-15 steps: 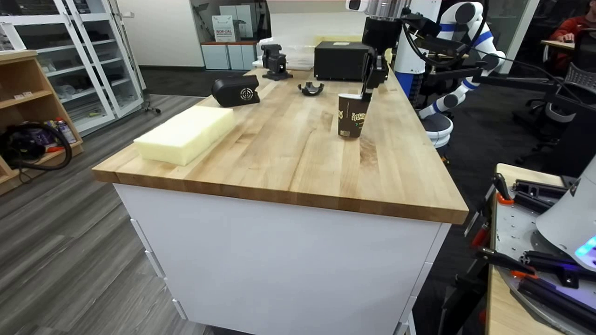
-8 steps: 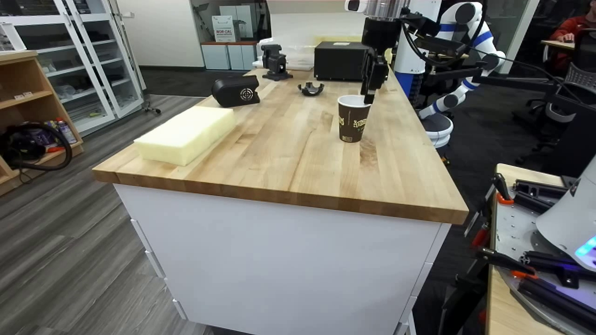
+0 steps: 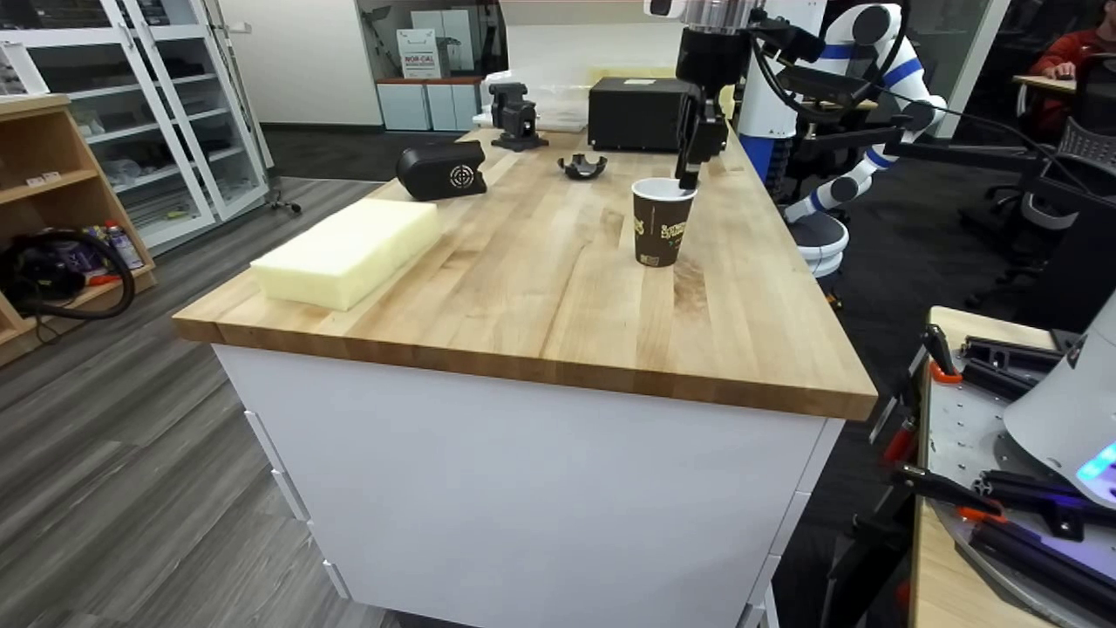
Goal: Remove the pen from the brown coffee cup
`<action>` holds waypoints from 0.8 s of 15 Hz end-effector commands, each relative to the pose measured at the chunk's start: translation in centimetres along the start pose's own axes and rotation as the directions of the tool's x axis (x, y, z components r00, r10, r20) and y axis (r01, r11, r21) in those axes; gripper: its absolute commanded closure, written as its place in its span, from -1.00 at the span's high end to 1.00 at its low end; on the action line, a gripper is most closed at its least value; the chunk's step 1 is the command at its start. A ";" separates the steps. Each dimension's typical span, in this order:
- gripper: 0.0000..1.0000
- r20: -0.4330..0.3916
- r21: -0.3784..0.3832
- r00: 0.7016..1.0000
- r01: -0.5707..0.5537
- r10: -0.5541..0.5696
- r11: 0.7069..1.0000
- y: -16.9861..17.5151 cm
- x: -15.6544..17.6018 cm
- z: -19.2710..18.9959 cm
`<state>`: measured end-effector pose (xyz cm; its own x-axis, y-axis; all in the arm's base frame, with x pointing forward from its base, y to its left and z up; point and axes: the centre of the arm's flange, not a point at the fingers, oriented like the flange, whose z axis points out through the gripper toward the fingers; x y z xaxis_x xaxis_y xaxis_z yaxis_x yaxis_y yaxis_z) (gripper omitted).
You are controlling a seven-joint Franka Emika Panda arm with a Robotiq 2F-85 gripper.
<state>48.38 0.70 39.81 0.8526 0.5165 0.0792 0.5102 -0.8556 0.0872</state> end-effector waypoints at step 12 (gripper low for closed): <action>0.36 0.062 0.016 0.998 -0.012 0.011 1.000 0.2 0.6 -0.3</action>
<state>48.26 0.67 39.80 0.8552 0.5162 0.0472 0.5125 -0.8557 0.0724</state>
